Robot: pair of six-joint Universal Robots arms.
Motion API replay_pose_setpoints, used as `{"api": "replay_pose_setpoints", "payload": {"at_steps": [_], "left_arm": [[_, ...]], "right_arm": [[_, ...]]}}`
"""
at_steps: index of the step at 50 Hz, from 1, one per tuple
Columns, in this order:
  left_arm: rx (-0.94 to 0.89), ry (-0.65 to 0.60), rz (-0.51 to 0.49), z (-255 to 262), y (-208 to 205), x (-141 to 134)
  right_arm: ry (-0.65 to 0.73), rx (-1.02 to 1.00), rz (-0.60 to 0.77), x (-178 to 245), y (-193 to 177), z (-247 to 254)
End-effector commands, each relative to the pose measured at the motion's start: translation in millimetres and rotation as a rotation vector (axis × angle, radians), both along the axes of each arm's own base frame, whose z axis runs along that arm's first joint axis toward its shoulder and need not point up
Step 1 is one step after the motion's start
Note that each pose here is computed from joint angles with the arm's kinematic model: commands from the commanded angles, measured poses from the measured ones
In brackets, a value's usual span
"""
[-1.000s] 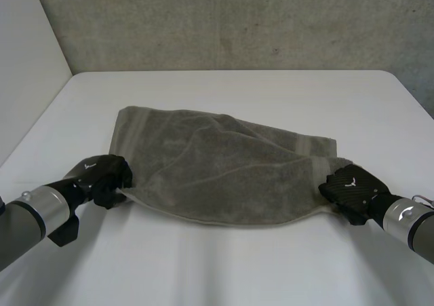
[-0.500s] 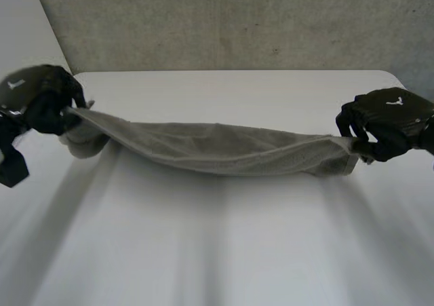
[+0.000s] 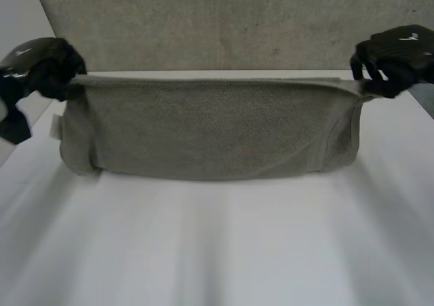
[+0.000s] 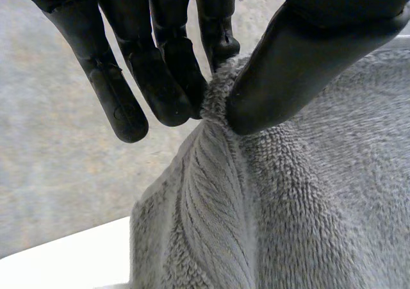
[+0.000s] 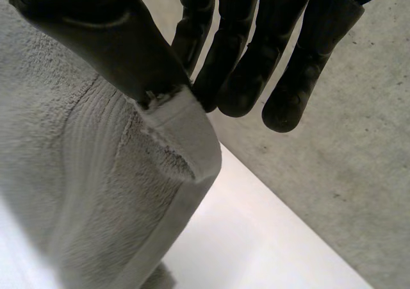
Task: Fold the towel.
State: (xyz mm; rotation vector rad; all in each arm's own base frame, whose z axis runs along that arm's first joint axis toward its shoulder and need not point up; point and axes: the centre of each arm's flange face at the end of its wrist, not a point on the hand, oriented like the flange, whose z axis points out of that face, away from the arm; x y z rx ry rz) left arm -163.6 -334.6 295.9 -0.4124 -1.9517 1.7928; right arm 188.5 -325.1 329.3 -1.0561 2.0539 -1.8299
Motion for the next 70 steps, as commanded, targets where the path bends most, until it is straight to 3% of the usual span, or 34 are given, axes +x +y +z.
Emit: {"api": "replay_pose_setpoints", "payload": {"at_steps": [1, 8, 13, 20, 25, 28, 34, 36, 44, 50, 59, 70], "left_arm": [[-0.04, -0.009, -0.028, 1, -45, -31], [-0.276, 0.021, 0.084, 71, -83, -33], [-0.43, 0.059, 0.085, 119, -74, -43], [-0.491, 0.131, 0.074, 148, -61, -45], [-0.366, 0.104, 0.082, 112, -68, -38], [-0.306, 0.09, 0.075, 94, -68, -37], [-0.064, -0.002, 0.022, 14, -63, -11], [0.036, -0.055, -0.027, -25, -49, -6], [0.244, -0.159, -0.149, -101, 3, -13], [0.273, -0.18, -0.199, -107, 30, -16], [0.185, -0.164, -0.244, -66, 65, -21], [0.104, -0.163, -0.24, -38, 73, -18]], "right_arm": [[0.076, -0.127, -0.074, 47, -22, 5], [-0.05, -0.365, -0.091, 74, -33, 53], [-0.213, -0.536, -0.091, 87, -21, 104], [-0.246, -0.576, -0.072, 89, -18, 113], [-0.197, -0.485, -0.058, 88, -24, 88], [-0.139, -0.372, 0.025, 93, -20, 59], [-0.013, -0.167, 0.105, 80, -17, -2], [0.013, -0.123, 0.114, 73, -14, -14], [0.128, 0.022, 0.146, 57, 20, -62], [0.135, 0.019, 0.075, 30, 38, -49], [0.115, 0.011, -0.005, -7, 58, -21], [0.081, 0.01, -0.046, -42, 41, -6]]}}
